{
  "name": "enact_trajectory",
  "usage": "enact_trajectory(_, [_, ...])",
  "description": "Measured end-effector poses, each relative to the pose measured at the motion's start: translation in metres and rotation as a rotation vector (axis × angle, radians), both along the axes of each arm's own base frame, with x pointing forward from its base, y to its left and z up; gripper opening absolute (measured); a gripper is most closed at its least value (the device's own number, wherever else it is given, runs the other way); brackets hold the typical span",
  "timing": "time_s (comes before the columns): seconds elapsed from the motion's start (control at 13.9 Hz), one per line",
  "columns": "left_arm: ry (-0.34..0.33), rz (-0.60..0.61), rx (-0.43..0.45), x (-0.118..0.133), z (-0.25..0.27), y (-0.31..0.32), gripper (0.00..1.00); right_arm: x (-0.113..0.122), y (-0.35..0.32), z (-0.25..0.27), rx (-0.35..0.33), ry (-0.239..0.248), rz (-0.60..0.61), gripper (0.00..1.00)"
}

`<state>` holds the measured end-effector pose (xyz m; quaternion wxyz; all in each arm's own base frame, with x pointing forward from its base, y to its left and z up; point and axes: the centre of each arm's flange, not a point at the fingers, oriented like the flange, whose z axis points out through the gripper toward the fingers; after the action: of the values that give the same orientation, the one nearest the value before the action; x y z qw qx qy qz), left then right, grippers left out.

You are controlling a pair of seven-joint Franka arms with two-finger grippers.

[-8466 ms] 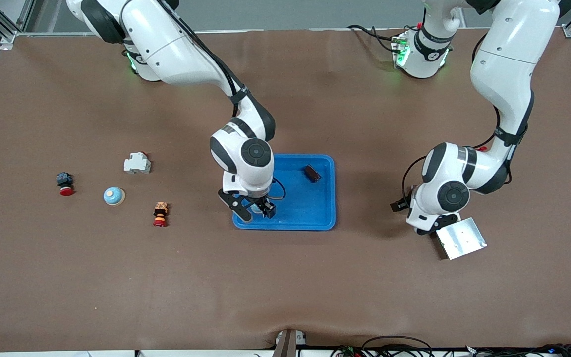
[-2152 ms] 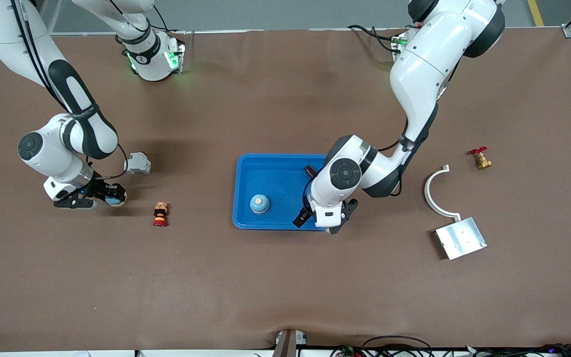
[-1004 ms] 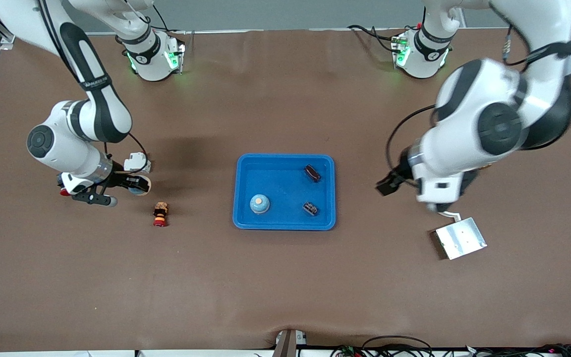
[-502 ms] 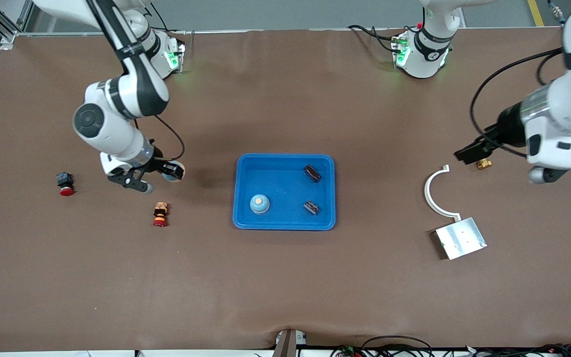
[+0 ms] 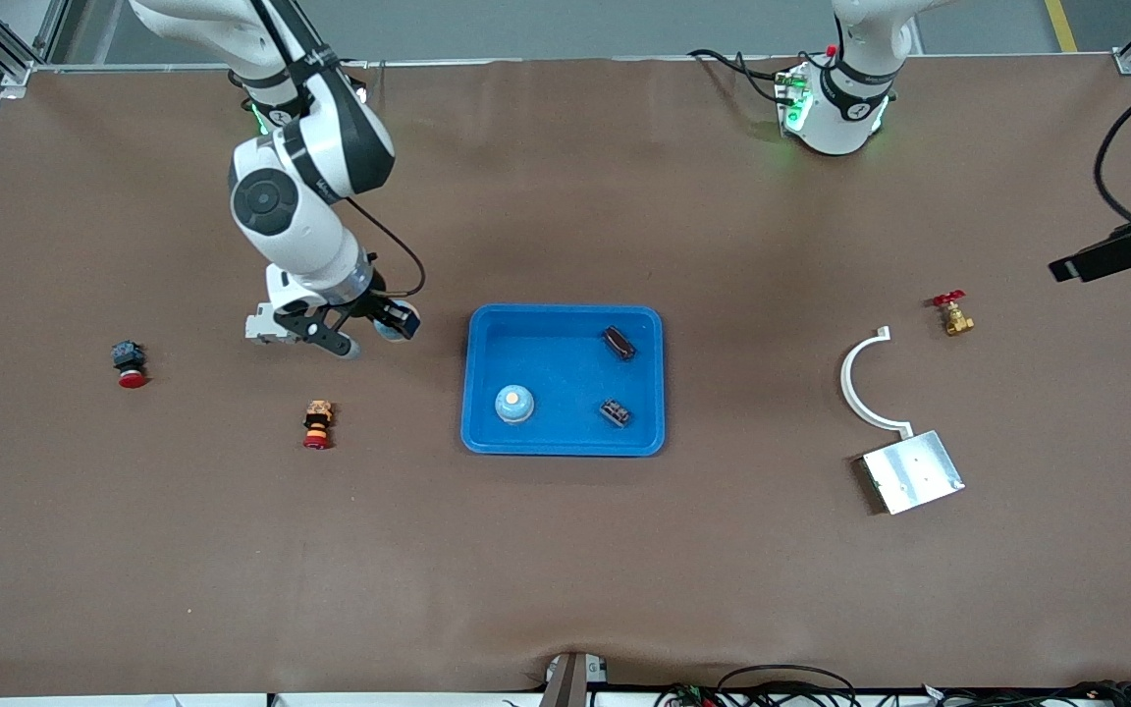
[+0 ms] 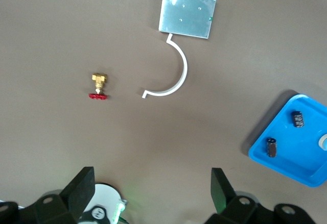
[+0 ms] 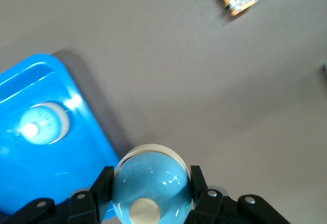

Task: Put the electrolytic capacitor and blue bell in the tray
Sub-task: 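Carry the second bell toward the tray while the left arm withdraws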

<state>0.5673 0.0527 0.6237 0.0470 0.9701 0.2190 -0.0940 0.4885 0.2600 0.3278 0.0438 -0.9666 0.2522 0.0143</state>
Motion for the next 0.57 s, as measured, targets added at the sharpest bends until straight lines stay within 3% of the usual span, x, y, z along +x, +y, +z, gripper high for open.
enact_trajectory(0.57, [-0.011, -0.129, 0.021, -0.010, -0.003, 0.056, 1.00, -0.029, 0.075, 0.009, 0.032, -0.028, -0.097, 0.65])
